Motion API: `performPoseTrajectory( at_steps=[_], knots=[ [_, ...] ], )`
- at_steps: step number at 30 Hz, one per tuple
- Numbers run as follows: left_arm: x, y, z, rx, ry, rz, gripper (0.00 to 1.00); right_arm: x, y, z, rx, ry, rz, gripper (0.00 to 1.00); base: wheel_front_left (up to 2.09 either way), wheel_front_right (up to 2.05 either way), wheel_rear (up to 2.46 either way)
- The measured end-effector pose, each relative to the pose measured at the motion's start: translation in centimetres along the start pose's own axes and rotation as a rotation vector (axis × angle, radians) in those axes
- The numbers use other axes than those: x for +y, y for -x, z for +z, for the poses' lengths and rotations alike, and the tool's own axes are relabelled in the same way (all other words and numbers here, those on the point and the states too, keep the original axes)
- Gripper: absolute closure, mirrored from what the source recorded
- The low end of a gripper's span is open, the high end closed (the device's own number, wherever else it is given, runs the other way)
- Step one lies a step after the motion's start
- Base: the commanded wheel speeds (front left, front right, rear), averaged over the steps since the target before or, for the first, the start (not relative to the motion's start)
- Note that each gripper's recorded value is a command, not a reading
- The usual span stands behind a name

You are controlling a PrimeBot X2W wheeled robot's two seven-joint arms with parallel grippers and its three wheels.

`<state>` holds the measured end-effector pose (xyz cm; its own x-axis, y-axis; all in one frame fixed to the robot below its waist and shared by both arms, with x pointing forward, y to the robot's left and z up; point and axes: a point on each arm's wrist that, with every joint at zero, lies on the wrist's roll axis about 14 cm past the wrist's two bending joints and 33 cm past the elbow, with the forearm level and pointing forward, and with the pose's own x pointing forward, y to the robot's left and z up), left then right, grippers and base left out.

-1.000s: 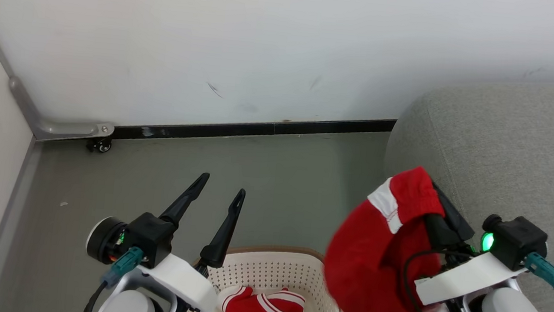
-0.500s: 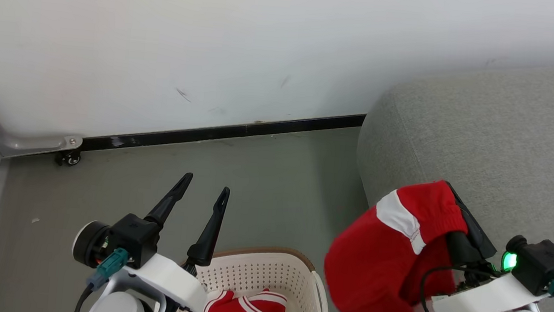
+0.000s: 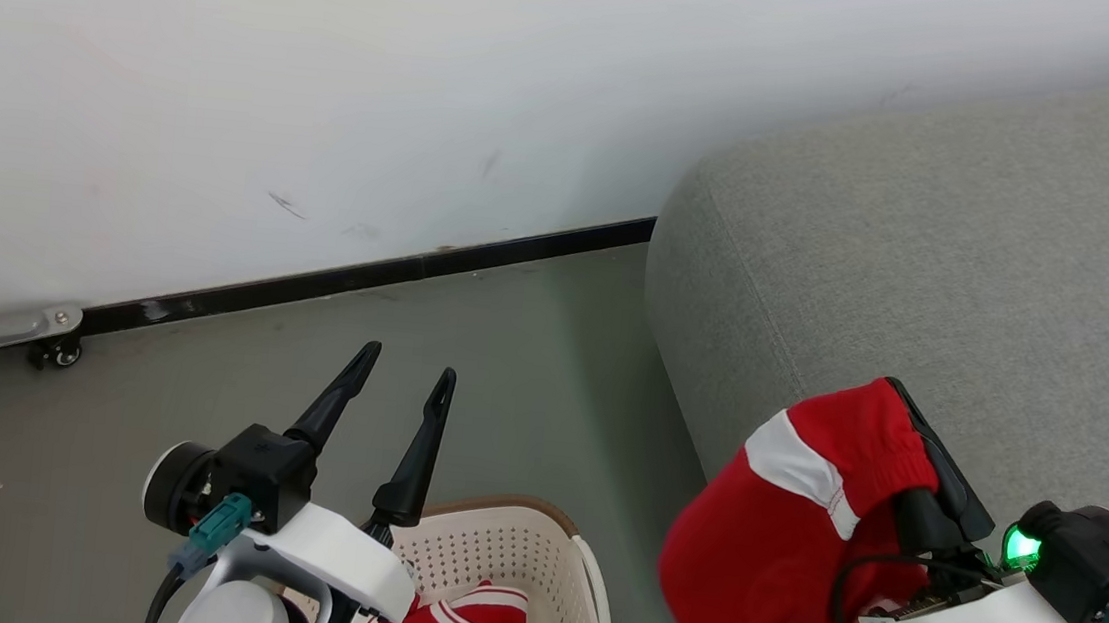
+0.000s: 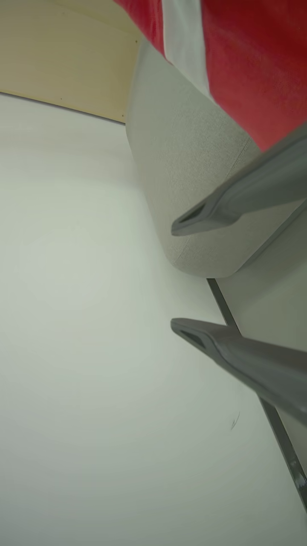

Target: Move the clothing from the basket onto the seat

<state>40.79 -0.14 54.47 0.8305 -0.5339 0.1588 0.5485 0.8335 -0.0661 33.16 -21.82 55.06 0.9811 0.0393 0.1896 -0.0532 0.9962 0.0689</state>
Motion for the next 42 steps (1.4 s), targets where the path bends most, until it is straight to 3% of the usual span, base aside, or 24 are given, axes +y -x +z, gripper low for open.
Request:
performPoseTrajectory(
  at_steps=[14,26,30,33,37,42],
  knots=[
    [-1.7,-1.8,0.1,-0.015,0.012,-0.04,0.0,-2.2,1.8,1.3,-0.002,0.005,-0.084,1.0,0.0,0.0,0.0],
    [-0.5,-2.5,0.4,-0.042,0.003,-0.009,0.0,-7.2,-5.0,13.1,-0.21,0.182,-0.111,1.0,0.0,0.0,0.0],
    [-0.1,-2.6,0.7,-0.055,-0.003,-0.001,0.0,-9.0,-7.1,15.6,-0.209,0.211,-0.134,1.0,0.0,0.0,0.0],
    [0.6,-2.6,0.6,-0.058,-0.012,0.011,0.0,-12.2,-8.4,18.0,-0.196,0.251,-0.206,1.0,0.0,0.0,0.0],
    [1.1,-2.5,0.7,-0.067,-0.025,0.022,0.0,-15.0,-9.4,19.6,-0.193,0.253,-0.275,1.0,0.0,0.0,0.0],
    [2.3,-2.2,0.7,-0.071,-0.049,0.04,0.0,-17.7,-10.7,18.5,-0.12,0.239,-0.342,1.0,0.0,0.0,0.0]
  ],
)
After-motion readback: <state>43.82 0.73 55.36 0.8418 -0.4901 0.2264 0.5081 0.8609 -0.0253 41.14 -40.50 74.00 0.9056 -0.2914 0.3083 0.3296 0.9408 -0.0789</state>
